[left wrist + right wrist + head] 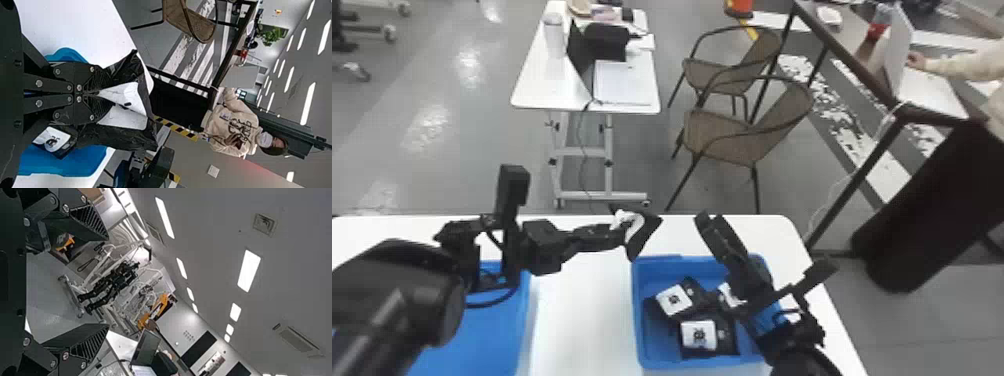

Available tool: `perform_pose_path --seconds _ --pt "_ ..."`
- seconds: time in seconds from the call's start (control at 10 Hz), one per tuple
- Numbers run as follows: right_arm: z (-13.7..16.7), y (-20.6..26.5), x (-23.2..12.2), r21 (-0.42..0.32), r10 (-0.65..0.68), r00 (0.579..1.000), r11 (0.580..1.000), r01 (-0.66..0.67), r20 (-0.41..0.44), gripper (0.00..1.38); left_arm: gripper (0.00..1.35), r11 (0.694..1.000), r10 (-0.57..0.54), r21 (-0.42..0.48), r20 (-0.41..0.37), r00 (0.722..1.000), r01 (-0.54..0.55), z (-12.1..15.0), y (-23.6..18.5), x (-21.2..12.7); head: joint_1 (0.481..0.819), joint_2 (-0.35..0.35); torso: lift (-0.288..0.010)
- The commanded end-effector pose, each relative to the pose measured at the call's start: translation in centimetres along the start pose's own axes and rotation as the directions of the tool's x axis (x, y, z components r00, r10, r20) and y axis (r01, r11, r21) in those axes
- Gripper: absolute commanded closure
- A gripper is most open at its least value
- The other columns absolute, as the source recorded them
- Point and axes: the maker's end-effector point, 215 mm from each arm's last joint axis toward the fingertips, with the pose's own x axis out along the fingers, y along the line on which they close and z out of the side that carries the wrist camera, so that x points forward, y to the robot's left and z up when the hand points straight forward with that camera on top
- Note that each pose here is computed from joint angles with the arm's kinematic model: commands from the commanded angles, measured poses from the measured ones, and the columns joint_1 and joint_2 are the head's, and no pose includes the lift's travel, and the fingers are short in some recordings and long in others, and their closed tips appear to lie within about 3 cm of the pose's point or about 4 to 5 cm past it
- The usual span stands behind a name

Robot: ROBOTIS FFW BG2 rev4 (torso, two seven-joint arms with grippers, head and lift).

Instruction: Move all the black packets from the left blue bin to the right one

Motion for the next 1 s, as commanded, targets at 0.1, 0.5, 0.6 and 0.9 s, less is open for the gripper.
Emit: perform_pose_path --seconds 0.1,0.5,0.6,0.9 --pt "-0.7 3.2 2.3 -0.003 0.076 0.997 0.997 -0.076 -0.016 0.25 1.21 1.000 -0.021 0.012 -0.009 1.000 0.021 0.3 -0.4 1.4 0.695 -0.180 0.000" --pt "-3.7 7.0 4.9 0.017 0.156 0.985 0.988 -0.155 -0.075 0.25 1.21 0.999 -0.045 0.016 -0.009 0.999 0.045 0.6 -1.4 2.6 0.695 -0.147 0.000" --pt "-4.3 7.2 5.1 0.002 0.160 0.982 0.987 -0.160 -0.103 0.25 1.21 0.999 -0.047 0.012 -0.005 0.999 0.047 0.8 -1.4 2.7 0.695 -0.137 0.000" --pt "-6.0 6.3 5.0 0.005 0.120 0.979 0.993 -0.120 -0.166 0.91 1.21 0.998 -0.059 0.014 0.009 0.998 0.059 1.3 -1.9 3.1 0.695 -0.124 0.000"
